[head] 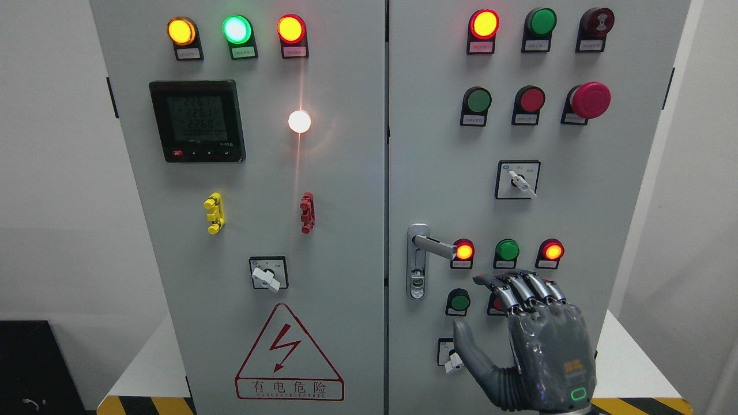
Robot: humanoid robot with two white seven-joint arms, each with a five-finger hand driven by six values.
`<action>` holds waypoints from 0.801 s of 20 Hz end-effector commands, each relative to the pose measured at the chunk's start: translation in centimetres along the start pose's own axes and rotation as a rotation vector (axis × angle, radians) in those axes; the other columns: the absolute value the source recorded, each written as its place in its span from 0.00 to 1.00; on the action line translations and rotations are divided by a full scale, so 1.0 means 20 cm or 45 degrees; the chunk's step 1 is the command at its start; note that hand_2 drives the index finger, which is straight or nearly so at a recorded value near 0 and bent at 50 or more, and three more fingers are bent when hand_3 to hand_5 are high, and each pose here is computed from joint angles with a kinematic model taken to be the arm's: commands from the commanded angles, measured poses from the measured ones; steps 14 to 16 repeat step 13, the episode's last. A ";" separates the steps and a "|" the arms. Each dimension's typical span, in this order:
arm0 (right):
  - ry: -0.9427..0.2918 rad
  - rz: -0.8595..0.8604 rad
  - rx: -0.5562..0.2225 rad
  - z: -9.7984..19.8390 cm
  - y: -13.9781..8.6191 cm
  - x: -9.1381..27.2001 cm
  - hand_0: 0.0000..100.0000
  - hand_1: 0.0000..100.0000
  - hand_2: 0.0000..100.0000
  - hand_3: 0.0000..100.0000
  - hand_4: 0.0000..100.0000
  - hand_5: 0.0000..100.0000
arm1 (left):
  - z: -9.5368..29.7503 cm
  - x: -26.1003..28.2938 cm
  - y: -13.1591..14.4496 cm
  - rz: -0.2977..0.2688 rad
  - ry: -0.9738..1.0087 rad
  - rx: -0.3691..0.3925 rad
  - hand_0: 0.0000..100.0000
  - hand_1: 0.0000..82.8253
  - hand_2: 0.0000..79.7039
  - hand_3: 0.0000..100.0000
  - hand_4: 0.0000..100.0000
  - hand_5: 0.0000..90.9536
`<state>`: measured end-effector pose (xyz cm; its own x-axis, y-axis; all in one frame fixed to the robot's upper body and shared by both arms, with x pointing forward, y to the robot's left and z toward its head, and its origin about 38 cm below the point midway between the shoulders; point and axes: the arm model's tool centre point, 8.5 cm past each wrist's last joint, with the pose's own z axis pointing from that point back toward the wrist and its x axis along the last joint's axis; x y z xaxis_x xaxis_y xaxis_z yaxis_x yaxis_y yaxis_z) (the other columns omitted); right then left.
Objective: Release door handle
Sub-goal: 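Open the right hand and pull it away from the handle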
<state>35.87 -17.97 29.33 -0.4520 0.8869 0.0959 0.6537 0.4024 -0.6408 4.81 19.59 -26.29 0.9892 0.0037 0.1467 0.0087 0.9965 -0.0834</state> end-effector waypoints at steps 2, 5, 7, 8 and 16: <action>0.080 -0.007 -0.055 0.06 -0.11 -0.17 0.49 0.11 0.00 0.00 0.00 0.03 | 0.00 0.00 0.00 0.000 -0.001 -0.001 0.12 0.67 0.00 0.00 0.00 0.00; 0.071 -0.011 -0.053 0.05 -0.10 -0.17 0.48 0.10 0.00 0.00 0.00 0.01 | 0.00 0.00 0.00 0.000 -0.001 -0.001 0.12 0.67 0.00 0.00 0.00 0.00; 0.059 -0.022 -0.052 0.04 -0.10 -0.15 0.47 0.10 0.00 0.00 0.00 0.00 | 0.00 0.00 0.00 0.000 0.001 -0.001 0.12 0.67 0.00 0.00 0.00 0.00; 0.059 -0.023 -0.046 0.03 -0.09 -0.15 0.47 0.10 0.00 0.00 0.00 0.00 | 0.00 0.00 0.00 0.000 -0.001 -0.001 0.12 0.67 0.00 0.00 0.00 0.00; 0.057 -0.024 -0.025 0.03 -0.09 -0.14 0.46 0.10 0.00 0.00 0.00 0.00 | 0.00 0.00 0.00 0.000 0.001 -0.001 0.12 0.67 0.00 0.00 0.00 0.00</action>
